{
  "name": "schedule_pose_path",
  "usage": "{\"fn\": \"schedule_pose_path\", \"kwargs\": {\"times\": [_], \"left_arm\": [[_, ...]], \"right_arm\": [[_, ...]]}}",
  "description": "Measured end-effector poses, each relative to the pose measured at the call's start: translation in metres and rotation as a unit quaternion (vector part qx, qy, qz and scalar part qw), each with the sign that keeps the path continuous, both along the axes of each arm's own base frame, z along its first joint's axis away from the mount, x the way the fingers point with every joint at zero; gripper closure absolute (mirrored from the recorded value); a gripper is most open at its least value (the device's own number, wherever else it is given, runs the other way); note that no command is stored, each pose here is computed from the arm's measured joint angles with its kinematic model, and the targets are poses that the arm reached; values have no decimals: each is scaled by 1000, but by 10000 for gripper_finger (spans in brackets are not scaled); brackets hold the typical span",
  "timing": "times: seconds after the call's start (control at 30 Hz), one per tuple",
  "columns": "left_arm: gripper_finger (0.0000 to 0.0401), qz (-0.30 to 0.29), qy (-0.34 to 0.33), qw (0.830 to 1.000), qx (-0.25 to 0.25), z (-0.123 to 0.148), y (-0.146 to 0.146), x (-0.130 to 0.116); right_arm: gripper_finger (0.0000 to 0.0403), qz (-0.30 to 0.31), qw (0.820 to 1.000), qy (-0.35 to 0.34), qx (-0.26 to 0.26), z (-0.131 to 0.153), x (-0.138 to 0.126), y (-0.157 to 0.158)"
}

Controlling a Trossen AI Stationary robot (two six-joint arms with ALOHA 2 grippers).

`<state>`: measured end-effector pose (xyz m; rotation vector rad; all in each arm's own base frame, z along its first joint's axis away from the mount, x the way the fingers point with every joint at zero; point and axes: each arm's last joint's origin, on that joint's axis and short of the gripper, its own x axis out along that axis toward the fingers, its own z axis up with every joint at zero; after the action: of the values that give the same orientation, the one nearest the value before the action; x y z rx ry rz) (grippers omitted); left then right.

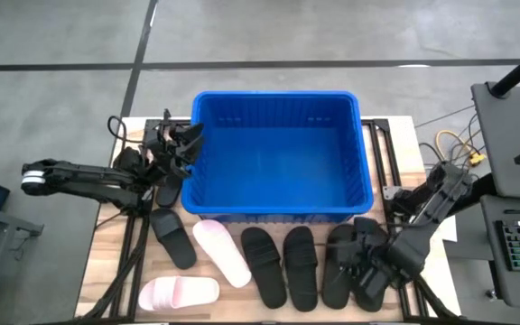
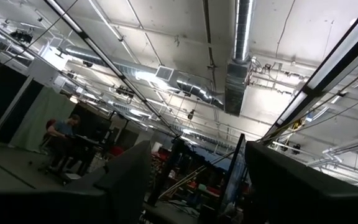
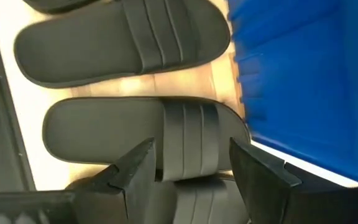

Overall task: Pick and place slides into bin
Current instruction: Put the black slide into the blue bin

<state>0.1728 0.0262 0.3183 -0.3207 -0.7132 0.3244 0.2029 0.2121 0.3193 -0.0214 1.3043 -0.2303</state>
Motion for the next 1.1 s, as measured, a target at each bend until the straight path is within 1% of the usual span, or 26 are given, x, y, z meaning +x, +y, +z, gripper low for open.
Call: {"fn": "schedule_pose_path", "kwargs": {"times": [0.13,0.23,0.37,0.47,0.6,0.8,1.1], "left_arm": [[155,0,3,1000,0,-1,0,1],[155,0,4,1000,-1,-1,0,2],[155,0,5,1000,-1,-2,0,2],[155,0,8,1000,-1,-3,0,3],[155,0,11,1000,-1,-3,0,4],[155,0,12,1000,-2,-4,1,6],[155,-1,12,1000,-2,-4,0,5]], "right_arm": [[209,18,999,22,-25,-18,0,16],[209,26,998,52,-28,-32,0,28],[209,8,995,99,-13,-47,2,37],[209,-4,994,104,-15,-52,2,41],[209,-11,996,81,-44,-60,3,47],[209,-2,996,56,-77,-70,-2,57],[209,-21,992,-38,-115,-72,-12,66]]}}
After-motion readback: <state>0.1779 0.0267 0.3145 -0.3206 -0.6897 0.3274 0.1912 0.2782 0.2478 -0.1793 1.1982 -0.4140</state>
